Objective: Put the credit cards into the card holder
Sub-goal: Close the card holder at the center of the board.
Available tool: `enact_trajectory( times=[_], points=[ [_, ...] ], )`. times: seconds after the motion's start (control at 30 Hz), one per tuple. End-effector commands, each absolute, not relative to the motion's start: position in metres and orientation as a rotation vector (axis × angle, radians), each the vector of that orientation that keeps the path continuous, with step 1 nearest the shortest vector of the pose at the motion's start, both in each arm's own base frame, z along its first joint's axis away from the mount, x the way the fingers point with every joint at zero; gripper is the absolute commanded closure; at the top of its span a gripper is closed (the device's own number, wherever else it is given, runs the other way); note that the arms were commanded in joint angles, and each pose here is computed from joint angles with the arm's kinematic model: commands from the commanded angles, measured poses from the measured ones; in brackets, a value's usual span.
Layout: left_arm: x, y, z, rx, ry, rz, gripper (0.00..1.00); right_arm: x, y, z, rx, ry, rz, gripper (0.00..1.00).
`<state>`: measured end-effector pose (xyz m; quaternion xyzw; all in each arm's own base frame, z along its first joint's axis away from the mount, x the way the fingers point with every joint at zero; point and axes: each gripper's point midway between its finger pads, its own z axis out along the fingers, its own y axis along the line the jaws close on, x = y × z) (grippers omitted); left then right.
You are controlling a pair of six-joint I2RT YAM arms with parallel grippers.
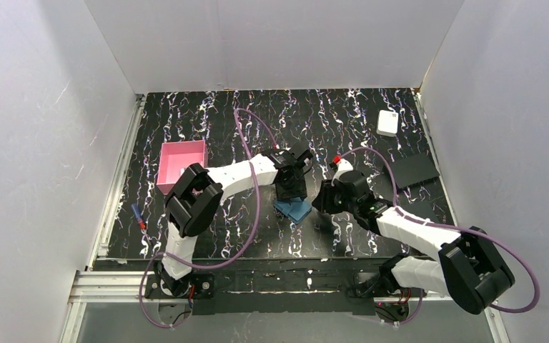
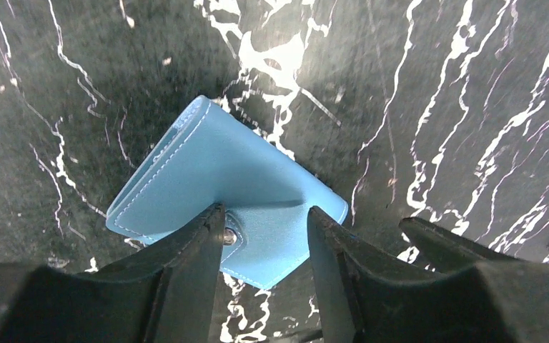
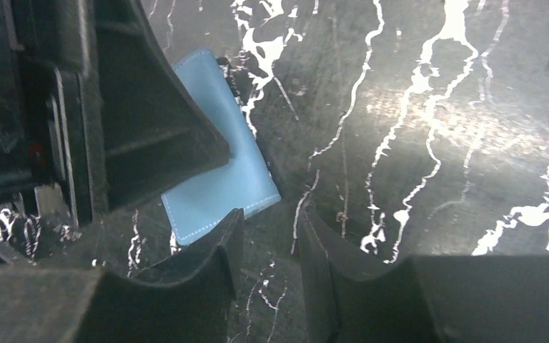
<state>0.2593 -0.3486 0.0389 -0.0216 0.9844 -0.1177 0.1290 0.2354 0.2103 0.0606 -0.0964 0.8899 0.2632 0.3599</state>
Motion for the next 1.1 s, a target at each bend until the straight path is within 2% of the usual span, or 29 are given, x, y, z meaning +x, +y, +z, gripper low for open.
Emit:
enact_trajectory(
  times=[0.0,0.23,0.33,0.4,0.47,0.53,0.6,0.67,0.77,0.87,1.07],
  points=[
    [0.237,-0.326,0.055,0.002,2.908,-0.305,0.49,0.239,0.229,0.086,-0.293,2.298,0.794,0.56],
    [0.233,-0.301,0.087,0.007,2.849,-0.387,0.31,0.239,0.234,0.093,-0.331,2.322,0.841,0.42],
    [0.230,-0.298,0.101,0.021,2.813,-0.483,0.27,0.238,0.237,0.093,-0.347,2.315,0.863,0.38],
    [0.231,-0.299,0.111,0.029,2.777,-0.571,0.27,0.236,0.244,0.096,-0.371,2.307,0.909,0.37],
    [0.234,-0.295,0.114,0.016,2.748,-0.635,0.31,0.235,0.253,0.101,-0.393,2.301,0.977,0.36],
    [0.236,-0.296,0.113,0.016,2.745,-0.743,0.43,0.232,0.265,0.107,-0.408,2.301,1.064,0.37],
    [0.241,-0.299,0.110,0.015,2.748,-0.825,0.63,0.231,0.277,0.112,-0.394,2.287,1.163,0.43],
    [0.242,-0.302,0.104,0.033,2.755,-0.865,0.75,0.232,0.289,0.117,-0.387,2.253,1.260,0.56],
    [0.241,-0.305,0.097,0.033,2.765,-0.890,0.80,0.234,0.304,0.121,-0.387,2.204,1.385,0.69],
    [0.239,-0.301,0.089,-0.008,2.776,-0.878,0.81,0.236,0.317,0.115,-0.366,2.190,1.495,0.83],
    [0.235,-0.283,0.085,-0.010,2.785,-0.760,0.83,0.239,0.330,0.096,-0.305,2.196,1.627,0.99]
  ],
)
